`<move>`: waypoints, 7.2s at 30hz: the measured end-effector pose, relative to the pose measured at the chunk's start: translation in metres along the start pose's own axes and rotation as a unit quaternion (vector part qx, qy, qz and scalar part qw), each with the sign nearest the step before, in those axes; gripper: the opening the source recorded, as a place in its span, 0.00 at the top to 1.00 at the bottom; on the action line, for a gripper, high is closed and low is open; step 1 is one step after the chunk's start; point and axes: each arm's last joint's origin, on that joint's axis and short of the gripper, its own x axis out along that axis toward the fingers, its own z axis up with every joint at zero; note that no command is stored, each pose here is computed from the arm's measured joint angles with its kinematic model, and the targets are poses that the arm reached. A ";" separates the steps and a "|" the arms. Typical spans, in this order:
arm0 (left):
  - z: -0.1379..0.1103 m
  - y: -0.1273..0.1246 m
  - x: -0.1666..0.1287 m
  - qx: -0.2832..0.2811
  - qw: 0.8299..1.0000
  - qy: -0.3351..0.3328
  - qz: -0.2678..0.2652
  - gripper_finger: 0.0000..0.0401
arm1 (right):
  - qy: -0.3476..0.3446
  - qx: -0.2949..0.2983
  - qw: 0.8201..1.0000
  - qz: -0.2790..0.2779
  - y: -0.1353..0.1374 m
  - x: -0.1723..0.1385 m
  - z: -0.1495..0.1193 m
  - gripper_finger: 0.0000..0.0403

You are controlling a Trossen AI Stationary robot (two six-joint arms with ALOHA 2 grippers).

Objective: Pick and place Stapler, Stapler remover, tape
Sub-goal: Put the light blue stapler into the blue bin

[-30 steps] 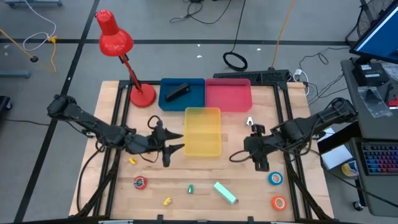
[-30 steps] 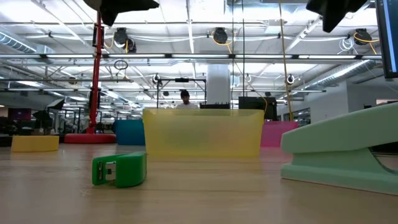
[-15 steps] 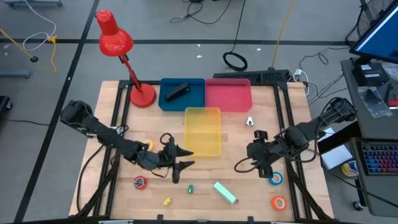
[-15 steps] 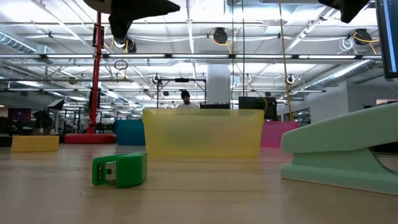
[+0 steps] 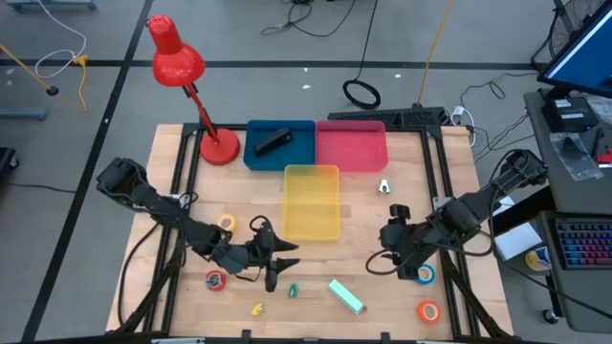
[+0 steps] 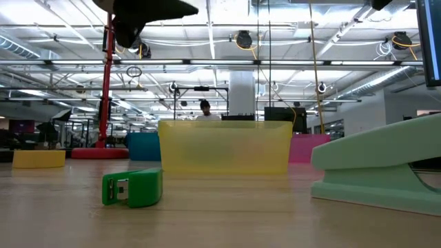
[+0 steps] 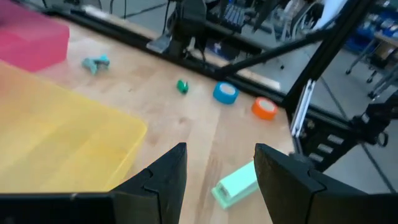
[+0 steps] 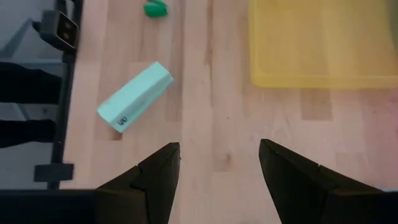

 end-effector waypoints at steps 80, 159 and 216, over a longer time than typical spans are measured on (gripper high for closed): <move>-0.024 0.029 -0.026 0.023 0.985 0.056 -0.160 0.54 | -0.139 0.080 0.973 0.168 0.023 0.076 -0.001 0.47; -0.013 0.131 -0.142 0.078 0.974 0.117 -0.179 0.54 | 0.123 0.465 0.869 0.115 0.071 0.135 0.026 0.47; -0.015 0.133 -0.142 0.083 0.973 0.128 -0.172 0.54 | 0.178 0.496 0.843 0.111 0.051 0.157 0.010 0.47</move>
